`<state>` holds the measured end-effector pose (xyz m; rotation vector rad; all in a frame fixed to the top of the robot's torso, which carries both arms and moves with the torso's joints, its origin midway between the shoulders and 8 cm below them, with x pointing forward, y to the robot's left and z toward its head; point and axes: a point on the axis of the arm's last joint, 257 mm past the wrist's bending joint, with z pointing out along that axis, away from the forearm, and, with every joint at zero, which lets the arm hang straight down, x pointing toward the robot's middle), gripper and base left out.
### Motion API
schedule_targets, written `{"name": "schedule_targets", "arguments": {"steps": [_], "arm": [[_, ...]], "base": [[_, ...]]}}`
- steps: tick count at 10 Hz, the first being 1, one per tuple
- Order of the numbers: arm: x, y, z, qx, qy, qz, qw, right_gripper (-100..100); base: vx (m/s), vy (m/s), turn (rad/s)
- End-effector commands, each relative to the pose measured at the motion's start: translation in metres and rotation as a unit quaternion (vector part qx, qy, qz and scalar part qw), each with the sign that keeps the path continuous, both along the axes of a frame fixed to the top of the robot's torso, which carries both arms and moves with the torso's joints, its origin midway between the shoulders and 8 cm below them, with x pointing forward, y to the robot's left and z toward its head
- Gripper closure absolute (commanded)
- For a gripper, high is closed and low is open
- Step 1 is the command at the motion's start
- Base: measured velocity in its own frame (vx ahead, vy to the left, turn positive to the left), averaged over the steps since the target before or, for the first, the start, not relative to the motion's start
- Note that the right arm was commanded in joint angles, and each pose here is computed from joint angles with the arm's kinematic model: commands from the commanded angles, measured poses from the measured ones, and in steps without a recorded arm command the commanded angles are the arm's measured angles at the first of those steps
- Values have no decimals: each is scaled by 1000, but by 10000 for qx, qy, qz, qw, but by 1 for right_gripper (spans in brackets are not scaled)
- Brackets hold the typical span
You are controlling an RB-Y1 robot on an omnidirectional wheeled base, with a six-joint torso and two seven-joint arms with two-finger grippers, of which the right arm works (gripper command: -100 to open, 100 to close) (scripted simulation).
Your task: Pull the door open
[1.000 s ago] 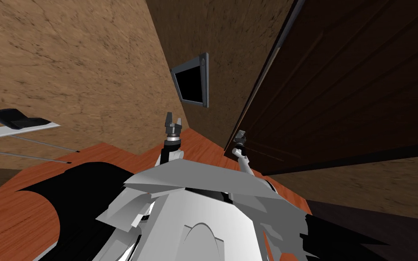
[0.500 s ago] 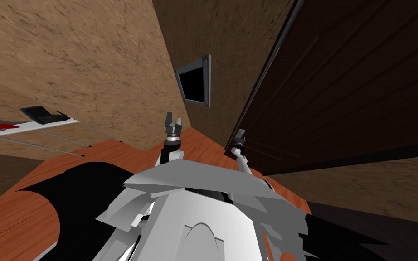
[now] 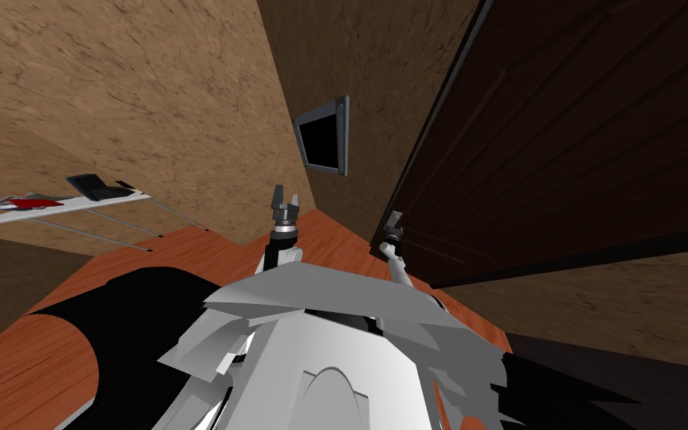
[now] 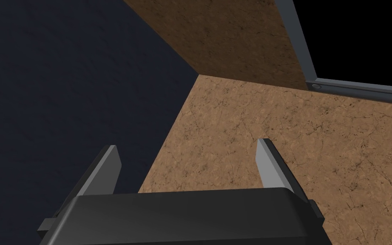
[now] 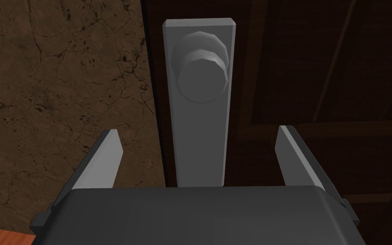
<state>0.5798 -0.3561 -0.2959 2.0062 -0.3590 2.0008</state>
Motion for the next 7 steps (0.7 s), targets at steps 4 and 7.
{"name": "schedule_targets", "arguments": {"steps": [4,7], "arm": [[-12,-47,-2,-2,-3,-202,9998,-100],[-25,-87,-1,4,-16,-376,9993,-100]], "base": [[113,1,93],[135,-11,117]]}}
